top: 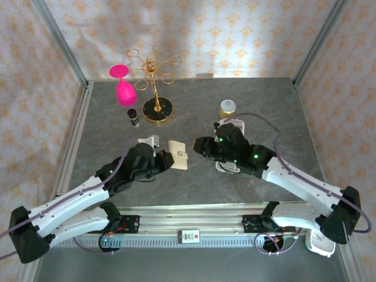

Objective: Put the credit cards into the card holder

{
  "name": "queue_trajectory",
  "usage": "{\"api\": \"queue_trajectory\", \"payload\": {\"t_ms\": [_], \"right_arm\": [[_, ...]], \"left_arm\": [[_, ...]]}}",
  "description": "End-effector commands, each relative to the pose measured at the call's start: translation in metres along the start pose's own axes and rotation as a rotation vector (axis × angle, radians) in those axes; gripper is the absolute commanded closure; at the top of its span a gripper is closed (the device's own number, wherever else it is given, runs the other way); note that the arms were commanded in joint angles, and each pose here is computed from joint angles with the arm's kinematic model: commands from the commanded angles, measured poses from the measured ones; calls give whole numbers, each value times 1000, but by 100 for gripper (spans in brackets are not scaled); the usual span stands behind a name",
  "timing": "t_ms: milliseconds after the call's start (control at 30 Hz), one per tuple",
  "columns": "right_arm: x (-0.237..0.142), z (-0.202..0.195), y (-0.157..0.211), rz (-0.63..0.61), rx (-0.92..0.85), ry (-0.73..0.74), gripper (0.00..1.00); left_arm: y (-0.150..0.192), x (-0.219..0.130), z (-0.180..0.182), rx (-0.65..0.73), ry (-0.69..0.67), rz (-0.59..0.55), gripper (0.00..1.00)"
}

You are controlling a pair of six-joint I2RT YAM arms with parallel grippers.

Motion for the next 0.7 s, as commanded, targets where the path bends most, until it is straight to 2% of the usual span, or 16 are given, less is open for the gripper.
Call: {"api": "queue_trajectory", "payload": {"t_ms": [0, 100, 300, 533, 667], "right_arm": [[-12, -14, 10, 55, 13, 50, 63], [-22, -17, 14, 62, 14, 16, 61], [-26, -25, 23, 99, 21, -14, 60], [-19, -26, 28, 121, 26, -71, 58], [-9, -27, 28, 119, 23, -77, 57]], "left_arm": [[4, -1, -15, -35, -79, -51, 100], [13, 2, -32, -6, -87, -55, 100], [27, 15, -43, -54, -35, -61, 100], [23, 11, -46, -61, -1, -109, 100], [22, 14, -50, -13, 5, -109, 100]]}}
Point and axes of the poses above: each hand's point on the last joint's axis, 136 mm out from that joint toward the fingers, its own x axis out along the fingers, its own z axis along the line the jaws close on, y = z × x, the point moved 9 cm from there along -x, back along the fingers, and after that the axes turned 15 degrees about x, right-handed, at the moved point
